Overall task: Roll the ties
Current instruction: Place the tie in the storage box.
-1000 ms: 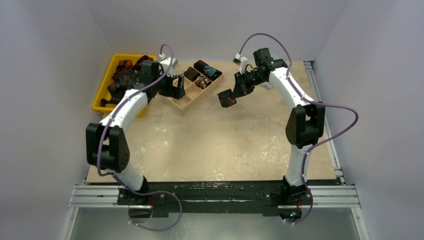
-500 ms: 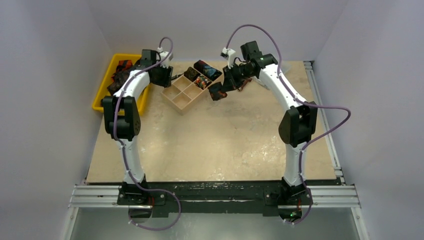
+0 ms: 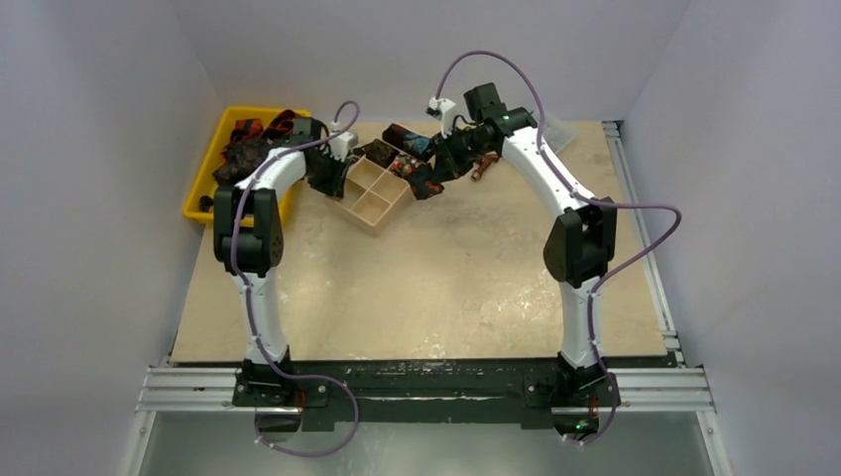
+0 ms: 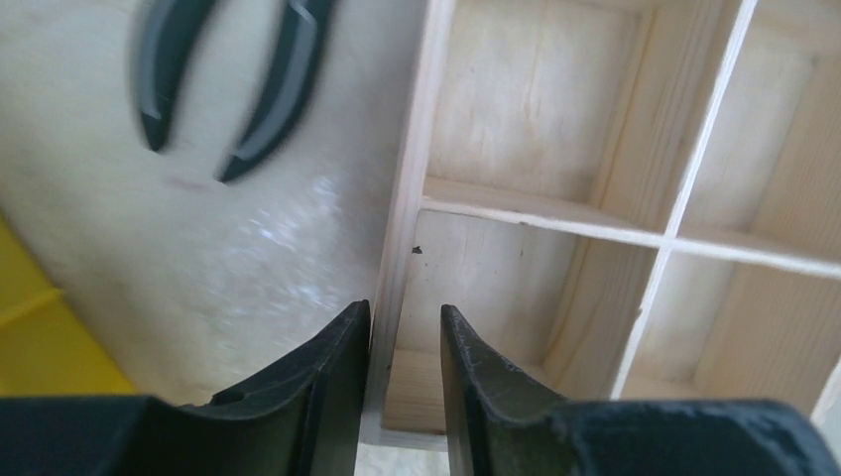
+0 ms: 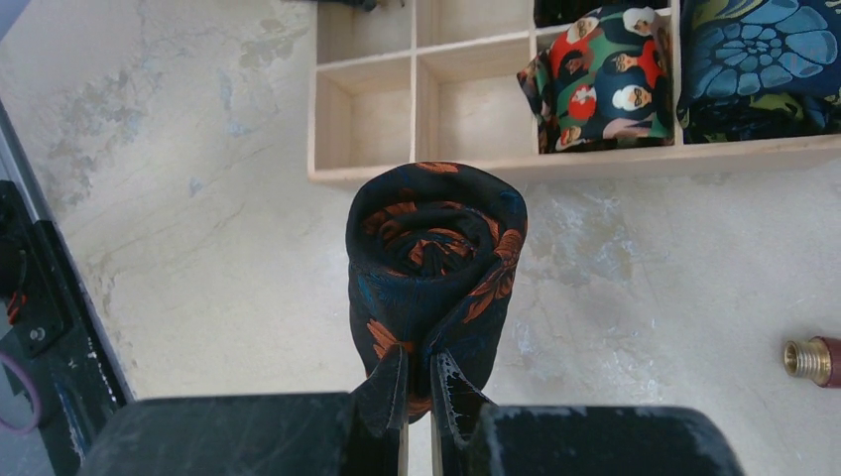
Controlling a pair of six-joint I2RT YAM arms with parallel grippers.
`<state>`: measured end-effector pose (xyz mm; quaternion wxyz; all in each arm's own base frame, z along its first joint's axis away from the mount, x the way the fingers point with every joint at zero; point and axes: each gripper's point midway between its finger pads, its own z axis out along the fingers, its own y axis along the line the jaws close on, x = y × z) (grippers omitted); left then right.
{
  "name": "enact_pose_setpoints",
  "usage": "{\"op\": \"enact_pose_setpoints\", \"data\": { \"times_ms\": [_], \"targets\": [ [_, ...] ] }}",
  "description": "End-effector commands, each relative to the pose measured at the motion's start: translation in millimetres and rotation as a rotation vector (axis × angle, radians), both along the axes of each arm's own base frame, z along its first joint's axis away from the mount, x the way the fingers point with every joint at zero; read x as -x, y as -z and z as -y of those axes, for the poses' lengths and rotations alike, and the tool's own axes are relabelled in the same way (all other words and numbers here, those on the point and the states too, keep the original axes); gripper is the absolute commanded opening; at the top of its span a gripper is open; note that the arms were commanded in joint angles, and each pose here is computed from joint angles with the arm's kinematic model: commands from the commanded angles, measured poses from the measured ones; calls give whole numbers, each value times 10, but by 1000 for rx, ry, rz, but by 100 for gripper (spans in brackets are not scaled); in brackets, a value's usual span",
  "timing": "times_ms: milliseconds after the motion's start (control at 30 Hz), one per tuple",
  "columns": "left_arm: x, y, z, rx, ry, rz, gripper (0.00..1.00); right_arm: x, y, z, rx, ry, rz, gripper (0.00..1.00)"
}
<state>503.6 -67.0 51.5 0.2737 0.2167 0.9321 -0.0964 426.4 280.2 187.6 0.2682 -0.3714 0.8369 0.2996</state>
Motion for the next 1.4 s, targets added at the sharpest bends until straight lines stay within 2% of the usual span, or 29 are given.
{"op": "enact_pose_setpoints", "data": {
  "times_ms": [0,233,400,467,567,633,833,900,1000,1367],
  "targets": [
    [194,-349,496,55,146,61,30,-112,-182,-60,-12,-2,75,0],
    [540,-350,731,126,151,-51,28,-150,-91,-26,68,-27,115,0],
    [805,-331,787,161,160,-110,31,-161,21,36,168,-63,170,0],
    [830,-361,771,181,120,-129,40,-167,53,36,209,-89,202,0],
    [757,-582,740,351,29,-105,55,-197,73,15,265,-129,257,0],
    [698,-739,688,422,-20,-79,61,-227,70,-9,295,-152,292,0],
    [616,-969,465,422,-125,18,69,-267,79,-135,360,-205,365,0],
    [625,-1003,387,409,-147,30,75,-264,123,-176,396,-223,386,0],
    [652,-1081,265,417,-170,55,99,-279,237,-192,455,-239,397,0],
    [725,-1274,-12,447,-257,108,100,-305,675,-224,605,-301,387,0]
  ]
}}
